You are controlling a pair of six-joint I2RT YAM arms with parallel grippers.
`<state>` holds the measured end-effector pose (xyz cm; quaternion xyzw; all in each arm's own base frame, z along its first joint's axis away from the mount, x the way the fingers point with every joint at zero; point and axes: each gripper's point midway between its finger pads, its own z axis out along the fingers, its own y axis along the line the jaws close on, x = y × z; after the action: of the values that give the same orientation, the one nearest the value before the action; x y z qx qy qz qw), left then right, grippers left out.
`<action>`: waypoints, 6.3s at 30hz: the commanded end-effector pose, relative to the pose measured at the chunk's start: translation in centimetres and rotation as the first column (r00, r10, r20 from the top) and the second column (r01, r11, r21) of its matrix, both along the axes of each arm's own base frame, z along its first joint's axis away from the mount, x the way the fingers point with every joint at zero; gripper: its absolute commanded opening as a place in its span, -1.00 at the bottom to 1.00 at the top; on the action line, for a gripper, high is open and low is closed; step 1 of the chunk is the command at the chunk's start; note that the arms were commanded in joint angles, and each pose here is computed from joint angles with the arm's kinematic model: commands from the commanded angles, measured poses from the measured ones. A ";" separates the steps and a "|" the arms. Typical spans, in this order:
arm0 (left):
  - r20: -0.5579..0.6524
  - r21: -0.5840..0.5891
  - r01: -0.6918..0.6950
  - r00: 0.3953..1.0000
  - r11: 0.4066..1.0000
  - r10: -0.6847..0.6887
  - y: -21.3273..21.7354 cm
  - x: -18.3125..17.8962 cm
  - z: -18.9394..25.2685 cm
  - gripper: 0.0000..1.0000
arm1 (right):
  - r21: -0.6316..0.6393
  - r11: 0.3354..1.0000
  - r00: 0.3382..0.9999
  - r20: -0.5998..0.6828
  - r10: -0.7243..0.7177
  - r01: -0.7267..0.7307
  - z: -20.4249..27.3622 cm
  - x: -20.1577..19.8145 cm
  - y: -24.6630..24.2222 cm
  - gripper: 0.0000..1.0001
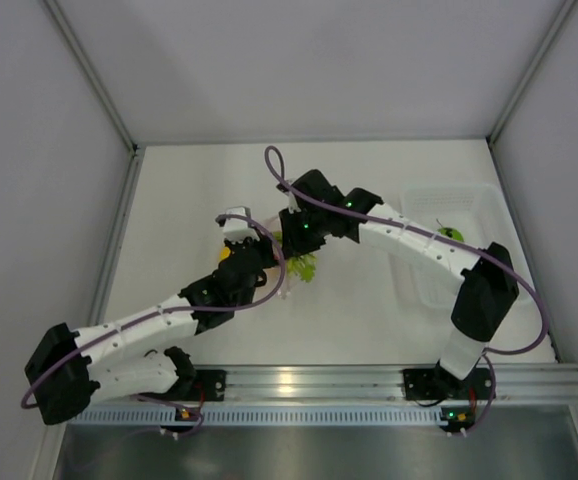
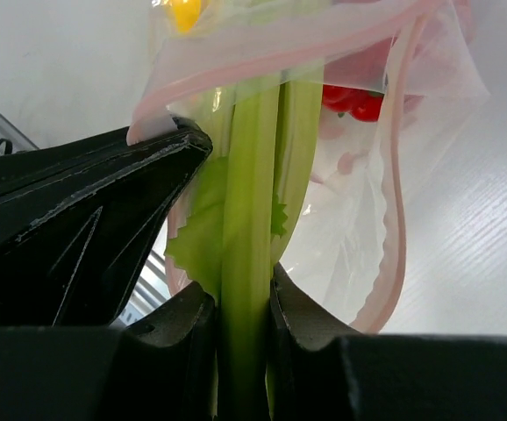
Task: Open the zip-top bag and remove the fake food
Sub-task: Pick up the fake vegetable from the zipper food storage bag, then place the fake vegetable in the bin, then pick up the fake vegetable from the zipper food storage bag.
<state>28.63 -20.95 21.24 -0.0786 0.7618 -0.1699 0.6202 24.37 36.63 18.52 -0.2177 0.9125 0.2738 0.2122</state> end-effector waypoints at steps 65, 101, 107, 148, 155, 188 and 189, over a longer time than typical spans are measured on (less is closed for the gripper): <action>0.130 -0.006 0.265 0.956 0.964 -0.262 -8.4 1.3 5.9 -1.00 | -0.006 0.979 0.926 0.325 0.194 -0.204 17.1 -4.9 -9.3 -1.00; 0.063 -0.049 0.213 0.976 0.976 -0.210 -5.6 1.6 5.6 -1.00 | 0.235 0.771 0.570 0.555 -0.606 0.591 22.8 1.9 -30.8 -1.00; 0.041 -0.053 0.252 0.967 0.966 -0.250 -6.3 1.3 4.9 -1.00 | 0.194 0.664 0.501 0.515 -0.695 0.722 17.6 4.4 -35.5 -1.00; -0.017 -0.096 0.388 0.920 0.917 -0.391 -8.4 -0.6 4.7 -1.00 | -0.140 0.165 0.202 0.309 -0.929 0.976 3.9 1.6 -49.9 0.99; -0.026 -0.087 0.391 0.919 0.916 -0.394 -8.2 -0.8 4.8 -1.00 | 0.107 0.458 0.427 0.229 -0.875 0.882 8.3 4.7 -43.2 0.99; -0.057 -0.300 0.401 0.898 0.865 -0.436 -15.8 0.3 7.8 -1.00 | 0.515 0.777 0.843 0.176 -0.508 0.361 11.7 -3.3 -12.7 -0.59; -0.059 -0.317 0.398 0.897 0.861 -0.437 -16.1 0.2 7.9 -1.00 | 0.509 0.767 0.821 0.185 -0.540 0.390 11.5 -2.7 -13.3 -0.60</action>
<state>28.74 -35.60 25.85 0.0113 0.7910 -0.3676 0.4888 19.12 24.49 27.94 -0.0288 0.8224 0.3980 0.4055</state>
